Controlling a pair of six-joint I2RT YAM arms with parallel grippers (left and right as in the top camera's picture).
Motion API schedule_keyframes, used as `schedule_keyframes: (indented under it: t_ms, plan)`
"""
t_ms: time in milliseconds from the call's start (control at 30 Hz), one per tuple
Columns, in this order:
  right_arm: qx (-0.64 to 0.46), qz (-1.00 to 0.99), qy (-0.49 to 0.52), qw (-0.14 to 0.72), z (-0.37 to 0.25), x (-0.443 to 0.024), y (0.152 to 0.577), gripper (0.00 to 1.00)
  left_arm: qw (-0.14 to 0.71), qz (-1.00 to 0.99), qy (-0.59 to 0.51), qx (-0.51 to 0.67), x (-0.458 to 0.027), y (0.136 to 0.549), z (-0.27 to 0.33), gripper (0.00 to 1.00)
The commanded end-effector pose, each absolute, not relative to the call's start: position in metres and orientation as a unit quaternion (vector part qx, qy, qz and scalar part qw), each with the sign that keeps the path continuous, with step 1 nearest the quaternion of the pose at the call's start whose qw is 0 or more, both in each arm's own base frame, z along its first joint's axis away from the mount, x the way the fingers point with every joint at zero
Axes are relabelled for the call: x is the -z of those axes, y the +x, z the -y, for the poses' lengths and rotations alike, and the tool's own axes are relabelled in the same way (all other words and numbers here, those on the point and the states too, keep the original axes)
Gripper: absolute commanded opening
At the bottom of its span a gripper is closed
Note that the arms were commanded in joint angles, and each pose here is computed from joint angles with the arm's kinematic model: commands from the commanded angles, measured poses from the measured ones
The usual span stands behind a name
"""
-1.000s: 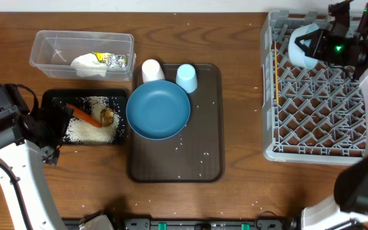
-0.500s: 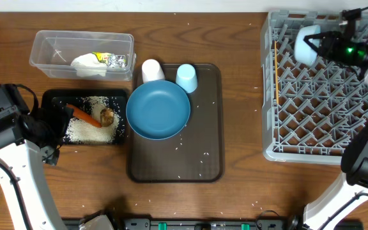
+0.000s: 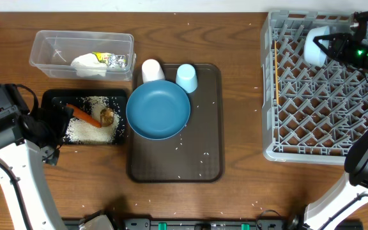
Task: Sort waste into correct bins and load items into the dishwasher rack
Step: 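Lower the bowl upside down into the rack and open the right gripper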
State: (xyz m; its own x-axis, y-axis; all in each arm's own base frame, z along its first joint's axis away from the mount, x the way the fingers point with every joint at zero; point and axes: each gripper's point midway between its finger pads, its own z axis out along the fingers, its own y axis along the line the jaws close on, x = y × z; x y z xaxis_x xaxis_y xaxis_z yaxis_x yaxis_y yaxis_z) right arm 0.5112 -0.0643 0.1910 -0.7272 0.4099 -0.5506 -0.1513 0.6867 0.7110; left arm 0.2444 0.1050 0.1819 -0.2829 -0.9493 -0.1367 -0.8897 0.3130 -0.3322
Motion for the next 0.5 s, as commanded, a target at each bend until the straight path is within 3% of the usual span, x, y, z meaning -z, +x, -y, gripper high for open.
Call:
schedule_keyframes:
  t_ms: [0, 300, 467]
  plan:
    - [-0.394, -0.840, 0.059, 0.368, 0.063, -0.192, 0.513, 0.01, 0.156, -0.791, -0.584, 0.093, -0.183, 0.242, -0.106, 0.98]
    - [-0.407, -0.828, 0.055, 0.382, 0.060, -0.196, 0.523, 0.01, 0.156, -0.791, -0.584, 0.093, -0.183, 0.242, -0.106, 0.98]
    - [-0.434, -0.821, 0.068, 0.365, 0.056, -0.175, 0.532, 0.01, 0.156, -0.791, -0.584, 0.093, -0.183, 0.242, -0.106, 0.98]
